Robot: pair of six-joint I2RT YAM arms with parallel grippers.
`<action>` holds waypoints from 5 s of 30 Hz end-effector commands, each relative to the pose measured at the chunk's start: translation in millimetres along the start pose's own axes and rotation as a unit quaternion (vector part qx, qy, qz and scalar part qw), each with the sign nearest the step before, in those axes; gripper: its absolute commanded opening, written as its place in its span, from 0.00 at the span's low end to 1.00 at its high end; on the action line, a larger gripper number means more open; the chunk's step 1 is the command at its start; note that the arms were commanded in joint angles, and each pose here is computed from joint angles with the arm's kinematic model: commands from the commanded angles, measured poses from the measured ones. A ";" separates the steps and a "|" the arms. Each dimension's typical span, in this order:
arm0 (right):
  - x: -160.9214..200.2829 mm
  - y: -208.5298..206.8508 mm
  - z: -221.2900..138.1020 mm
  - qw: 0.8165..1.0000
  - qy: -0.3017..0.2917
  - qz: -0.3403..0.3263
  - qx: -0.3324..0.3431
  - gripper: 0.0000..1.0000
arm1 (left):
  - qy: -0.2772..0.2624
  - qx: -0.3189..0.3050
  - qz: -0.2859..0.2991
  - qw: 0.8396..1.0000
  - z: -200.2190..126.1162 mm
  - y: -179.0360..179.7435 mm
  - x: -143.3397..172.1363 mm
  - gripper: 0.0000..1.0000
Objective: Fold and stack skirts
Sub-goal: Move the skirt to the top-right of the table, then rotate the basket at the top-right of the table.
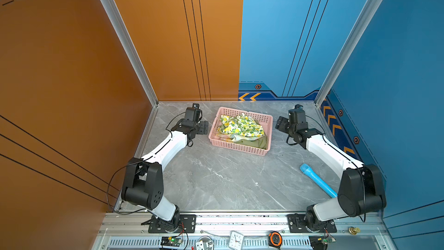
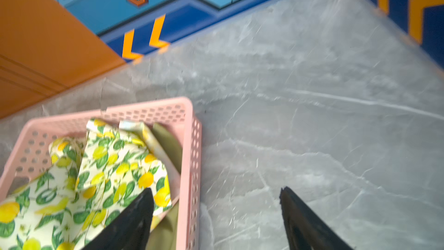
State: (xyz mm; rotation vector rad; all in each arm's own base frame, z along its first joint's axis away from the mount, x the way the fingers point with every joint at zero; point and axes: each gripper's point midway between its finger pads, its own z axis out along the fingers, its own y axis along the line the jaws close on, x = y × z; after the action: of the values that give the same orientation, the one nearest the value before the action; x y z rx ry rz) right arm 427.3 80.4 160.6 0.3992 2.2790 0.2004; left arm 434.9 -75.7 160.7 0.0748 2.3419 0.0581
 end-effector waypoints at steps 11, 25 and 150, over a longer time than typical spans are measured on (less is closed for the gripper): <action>78.7 23.1 45.4 0.985 0.160 -0.026 0.056 0.59 | 0.087 0.037 -0.010 0.995 -3.3 -11.1 29.4 0.92; 57.4 32.5 72.4 0.986 0.148 -0.039 0.061 0.12 | 0.097 0.032 -0.023 0.995 1.4 -2.3 32.3 0.92; -144.8 -104.4 104.5 0.989 0.015 0.047 0.139 0.71 | 0.064 0.148 0.073 0.984 -33.7 -103.9 31.0 0.92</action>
State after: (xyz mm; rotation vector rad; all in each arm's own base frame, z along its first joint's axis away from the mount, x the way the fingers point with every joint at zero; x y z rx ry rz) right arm 570.2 -51.5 194.4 0.5145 2.2923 -0.1468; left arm 386.9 -170.7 138.3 0.3587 2.5150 -0.2231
